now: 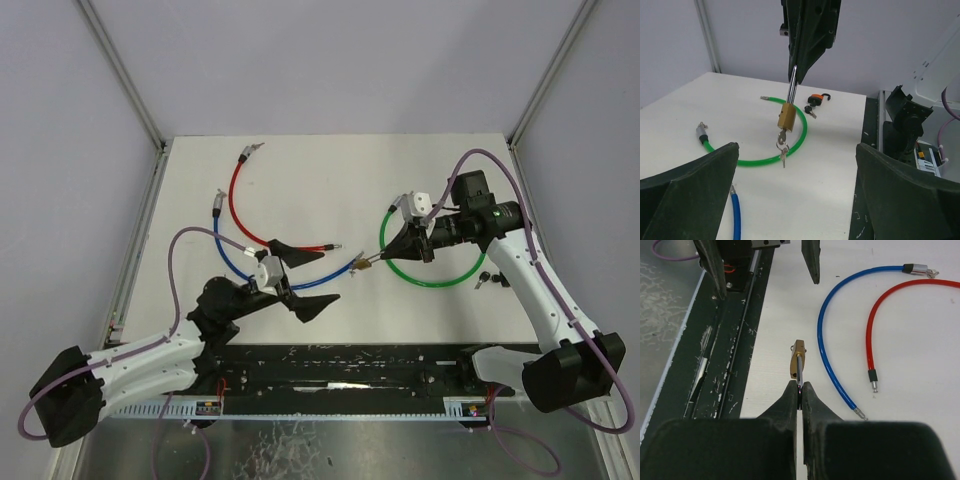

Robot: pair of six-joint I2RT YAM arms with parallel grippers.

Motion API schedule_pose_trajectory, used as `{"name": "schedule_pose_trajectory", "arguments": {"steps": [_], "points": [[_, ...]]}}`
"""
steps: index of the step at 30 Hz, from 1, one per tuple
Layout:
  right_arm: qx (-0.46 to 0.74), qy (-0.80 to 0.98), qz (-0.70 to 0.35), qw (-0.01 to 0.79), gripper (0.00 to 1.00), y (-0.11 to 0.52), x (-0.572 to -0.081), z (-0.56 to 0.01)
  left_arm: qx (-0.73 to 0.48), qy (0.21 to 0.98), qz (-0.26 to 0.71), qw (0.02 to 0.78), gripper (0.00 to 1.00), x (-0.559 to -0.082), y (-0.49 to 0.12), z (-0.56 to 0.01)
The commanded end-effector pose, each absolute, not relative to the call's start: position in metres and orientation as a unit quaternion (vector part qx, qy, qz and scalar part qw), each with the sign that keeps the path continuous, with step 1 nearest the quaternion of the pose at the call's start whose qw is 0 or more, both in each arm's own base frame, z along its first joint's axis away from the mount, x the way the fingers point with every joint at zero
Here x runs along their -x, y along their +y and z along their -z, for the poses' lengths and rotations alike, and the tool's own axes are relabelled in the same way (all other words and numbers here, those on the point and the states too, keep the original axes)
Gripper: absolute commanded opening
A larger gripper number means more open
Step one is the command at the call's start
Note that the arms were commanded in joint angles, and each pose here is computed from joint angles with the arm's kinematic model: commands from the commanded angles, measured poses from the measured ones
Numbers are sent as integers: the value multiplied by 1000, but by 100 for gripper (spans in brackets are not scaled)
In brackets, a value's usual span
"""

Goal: Lock with the key
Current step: Lock the lock.

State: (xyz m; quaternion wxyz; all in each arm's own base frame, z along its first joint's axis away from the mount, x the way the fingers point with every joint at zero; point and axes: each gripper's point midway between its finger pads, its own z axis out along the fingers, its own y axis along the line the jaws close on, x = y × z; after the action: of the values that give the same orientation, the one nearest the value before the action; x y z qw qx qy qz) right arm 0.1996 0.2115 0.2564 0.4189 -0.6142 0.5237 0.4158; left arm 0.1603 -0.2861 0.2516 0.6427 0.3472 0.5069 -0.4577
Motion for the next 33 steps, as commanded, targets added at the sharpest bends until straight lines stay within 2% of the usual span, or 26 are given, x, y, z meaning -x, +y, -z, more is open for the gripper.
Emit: {"name": "schedule_pose_trajectory", "arguments": {"steps": [1,6,10,17,20,22,29,33], "points": [[596,507,-462,417,0,218,-182,-273,-350,436,468,684,100,-159,-292,-290],[580,508,-490,407,0,221,-180,-274,-352,442,478,672,98,-168,-308,-285],[576,509,-497,402,0,222,-181,-272,-360,471,472,652,81,-184,-326,-268],[570,515,-504,394,0,223,-183,-265,-367,491,468,636,62,-199,-343,-252],[568,517,-507,391,0,223,-184,-263,-371,493,467,634,56,-201,-346,-249],[568,517,-508,390,0,223,-184,-261,-375,492,471,629,49,-198,-346,-247],[568,519,-508,387,0,224,-185,-257,-375,487,481,625,40,-193,-346,-248],[568,519,-508,386,0,224,-185,-257,-375,488,486,620,29,-193,-348,-248]]}}
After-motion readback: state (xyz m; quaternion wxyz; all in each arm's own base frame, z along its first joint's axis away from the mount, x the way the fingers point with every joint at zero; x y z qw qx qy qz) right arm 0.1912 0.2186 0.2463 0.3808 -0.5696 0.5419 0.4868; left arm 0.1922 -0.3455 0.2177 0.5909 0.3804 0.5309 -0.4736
